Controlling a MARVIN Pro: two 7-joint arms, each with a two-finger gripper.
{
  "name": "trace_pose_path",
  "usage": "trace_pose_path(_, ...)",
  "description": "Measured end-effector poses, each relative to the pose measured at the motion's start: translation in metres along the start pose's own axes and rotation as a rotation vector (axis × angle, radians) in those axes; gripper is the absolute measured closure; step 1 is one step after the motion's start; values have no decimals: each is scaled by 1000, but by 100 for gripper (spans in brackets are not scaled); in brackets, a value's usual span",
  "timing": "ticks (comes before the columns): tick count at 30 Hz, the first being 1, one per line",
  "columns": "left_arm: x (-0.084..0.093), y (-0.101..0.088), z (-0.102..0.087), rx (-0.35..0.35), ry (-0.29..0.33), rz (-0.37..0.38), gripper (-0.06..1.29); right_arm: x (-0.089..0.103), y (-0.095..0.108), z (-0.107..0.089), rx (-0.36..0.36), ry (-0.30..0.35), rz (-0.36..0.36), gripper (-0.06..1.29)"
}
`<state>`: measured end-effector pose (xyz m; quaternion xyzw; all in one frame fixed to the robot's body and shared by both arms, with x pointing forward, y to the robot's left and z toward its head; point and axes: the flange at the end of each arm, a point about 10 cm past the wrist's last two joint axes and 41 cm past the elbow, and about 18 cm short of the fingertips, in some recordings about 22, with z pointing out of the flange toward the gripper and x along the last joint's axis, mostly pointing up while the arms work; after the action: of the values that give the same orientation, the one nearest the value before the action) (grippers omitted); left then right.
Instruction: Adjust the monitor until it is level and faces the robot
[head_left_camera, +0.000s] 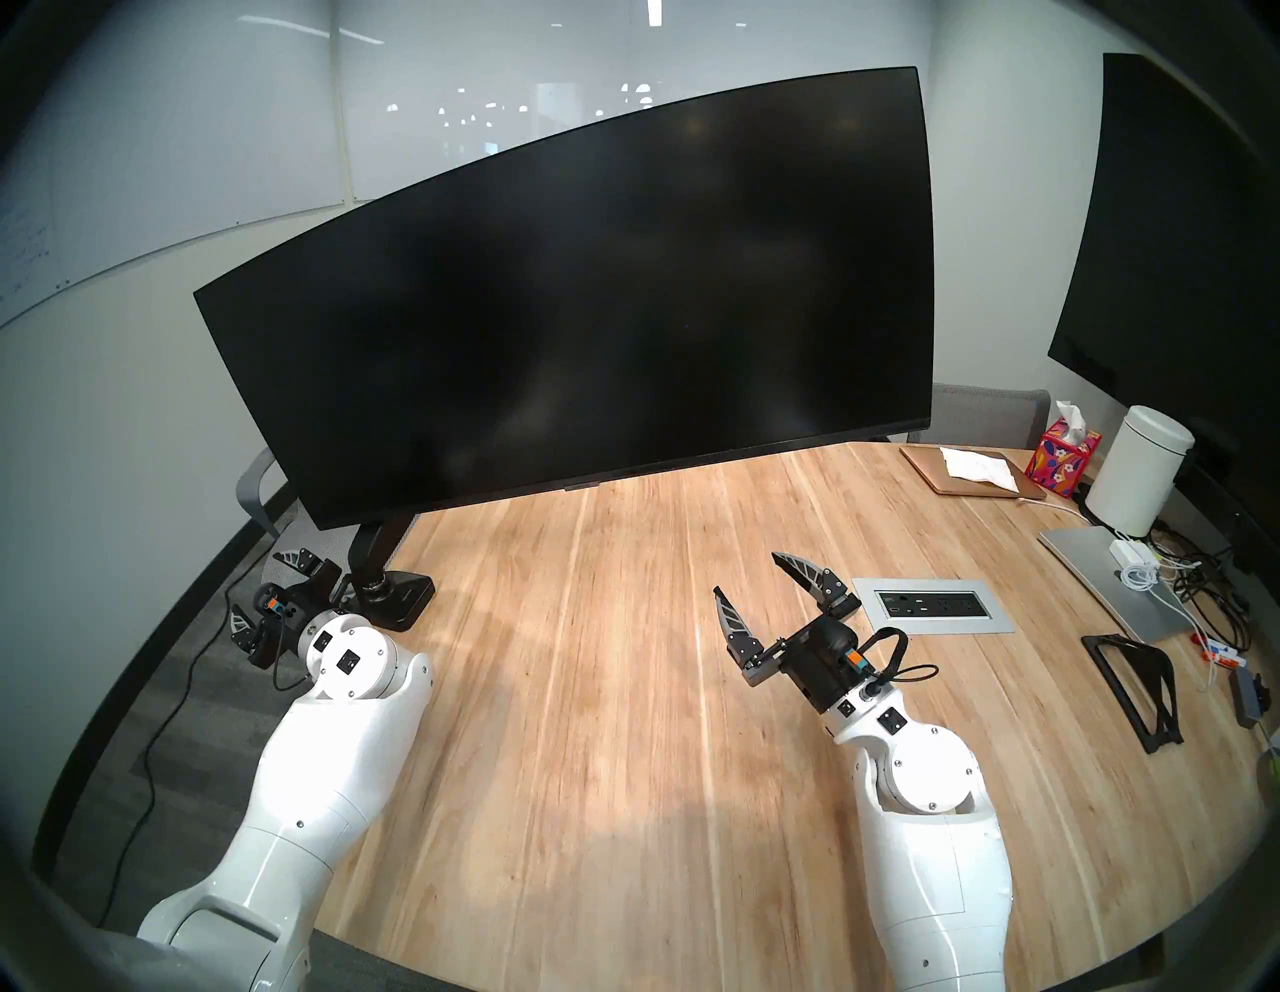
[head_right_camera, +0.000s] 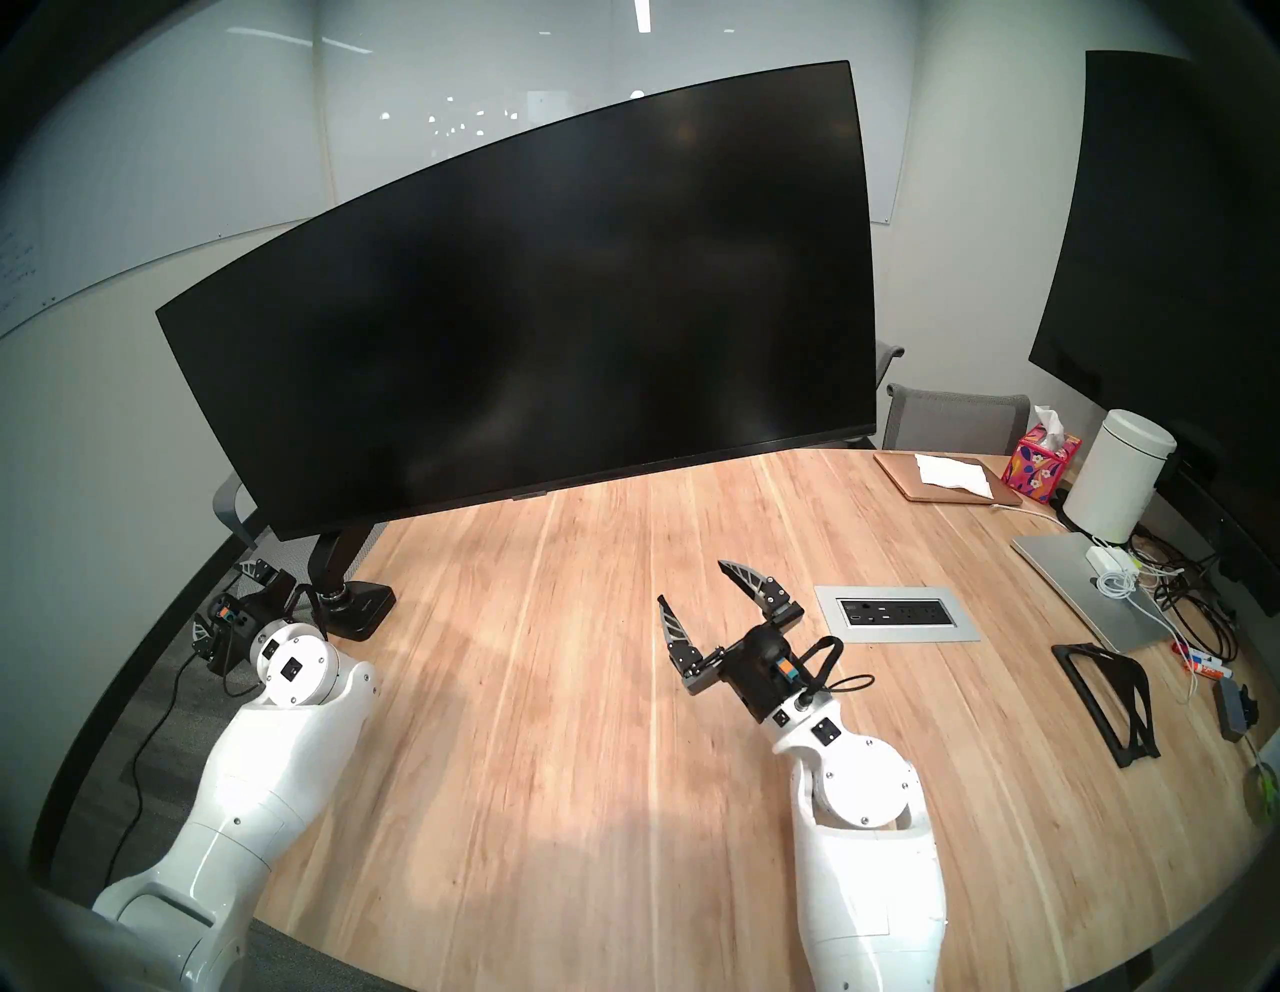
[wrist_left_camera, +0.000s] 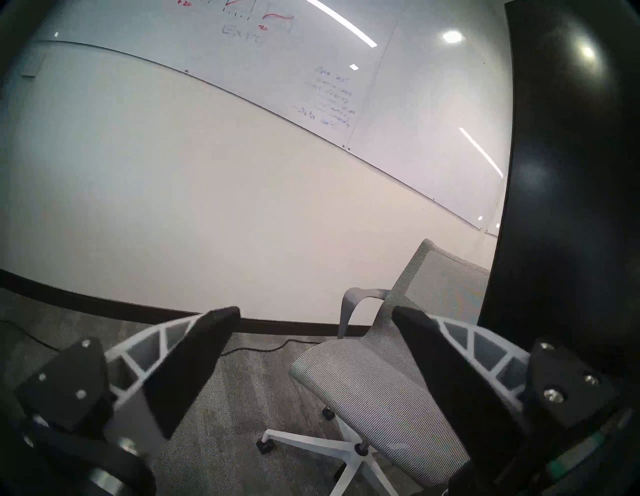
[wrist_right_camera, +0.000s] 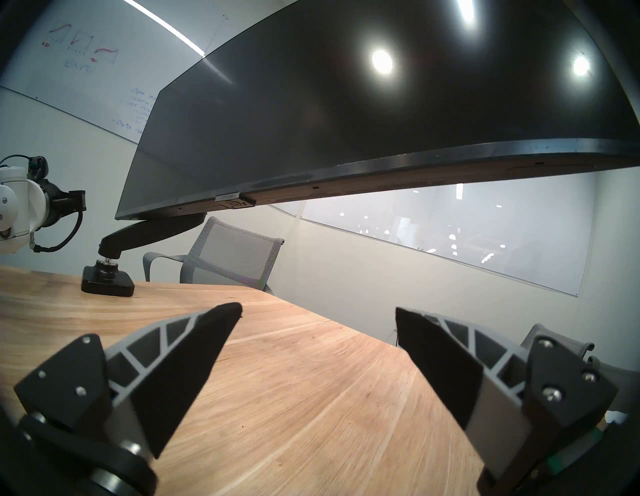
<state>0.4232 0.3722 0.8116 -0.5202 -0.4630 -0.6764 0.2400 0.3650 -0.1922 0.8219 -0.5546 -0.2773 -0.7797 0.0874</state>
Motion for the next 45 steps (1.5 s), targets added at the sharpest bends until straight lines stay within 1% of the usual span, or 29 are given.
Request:
trace_pose_path(5,-1,4,1,-5,-11,-8,2,0,0,0,0,0,0,0)
trace_pose_path(12,-1,5,4,18,-53,-37,2,0,0,0,0,0,0,0)
trace_pose_path(19,-1,8,6,19,-73,-45,2,0,0,0,0,0,0,0)
trace_pose_path(23,-3,10,7,9,-71,-35,2,0,0,0,0,0,0,0)
trace_pose_path(36,-20,8,13,-11,-78,17,2,0,0,0,0,0,0,0)
trace_pose_path(45,-29,13,19,-51,-74,56,2,0,0,0,0,0,0,0)
